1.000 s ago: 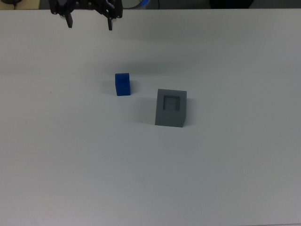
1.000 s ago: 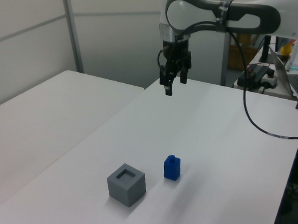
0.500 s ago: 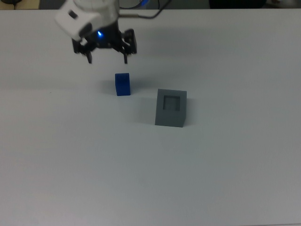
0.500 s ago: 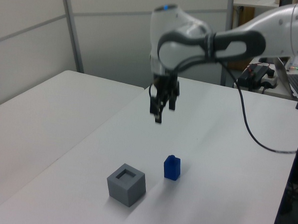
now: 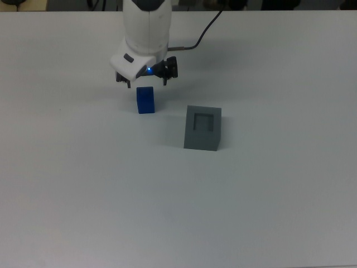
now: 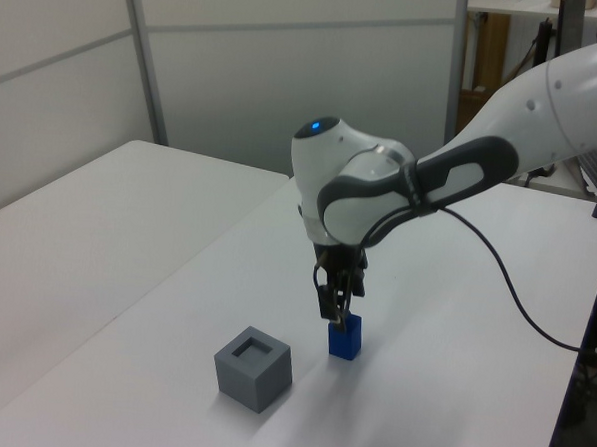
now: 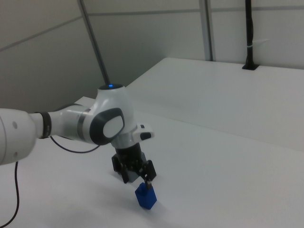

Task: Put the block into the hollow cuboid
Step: 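Lift the blue block up off the table, then carry the blue block over the grey hollow cube's opening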

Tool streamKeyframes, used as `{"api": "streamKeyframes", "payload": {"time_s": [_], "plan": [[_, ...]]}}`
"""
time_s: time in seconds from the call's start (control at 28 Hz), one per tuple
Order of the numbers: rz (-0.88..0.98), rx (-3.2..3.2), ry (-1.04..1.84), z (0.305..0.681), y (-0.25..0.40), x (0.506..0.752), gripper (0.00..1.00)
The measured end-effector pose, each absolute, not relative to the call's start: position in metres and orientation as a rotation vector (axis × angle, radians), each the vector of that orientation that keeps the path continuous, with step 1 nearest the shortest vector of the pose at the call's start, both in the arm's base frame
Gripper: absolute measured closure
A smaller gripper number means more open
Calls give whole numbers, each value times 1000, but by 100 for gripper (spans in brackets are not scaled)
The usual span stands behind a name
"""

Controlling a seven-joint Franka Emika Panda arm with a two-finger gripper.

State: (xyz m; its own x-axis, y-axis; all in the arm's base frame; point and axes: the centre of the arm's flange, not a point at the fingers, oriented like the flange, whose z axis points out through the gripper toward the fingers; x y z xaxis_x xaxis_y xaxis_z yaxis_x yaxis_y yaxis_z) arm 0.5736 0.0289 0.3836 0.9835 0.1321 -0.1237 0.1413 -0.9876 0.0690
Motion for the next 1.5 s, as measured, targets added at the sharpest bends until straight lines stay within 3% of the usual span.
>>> {"api": "streamKeyframes", "payload": {"time_s": [0.29, 0.5, 0.57, 0.64, 1.14, 1.5], "plan": [[-206, 3048, 223, 337, 28, 583, 3], [-209, 3048, 222, 332, 27, 585, 26], [-201, 3048, 222, 335, 27, 585, 39], [-201, 3048, 221, 338, 27, 585, 44], [-203, 3045, 209, 360, 24, 584, 49], [-104, 3079, 174, 440, 28, 608, 49]]}}
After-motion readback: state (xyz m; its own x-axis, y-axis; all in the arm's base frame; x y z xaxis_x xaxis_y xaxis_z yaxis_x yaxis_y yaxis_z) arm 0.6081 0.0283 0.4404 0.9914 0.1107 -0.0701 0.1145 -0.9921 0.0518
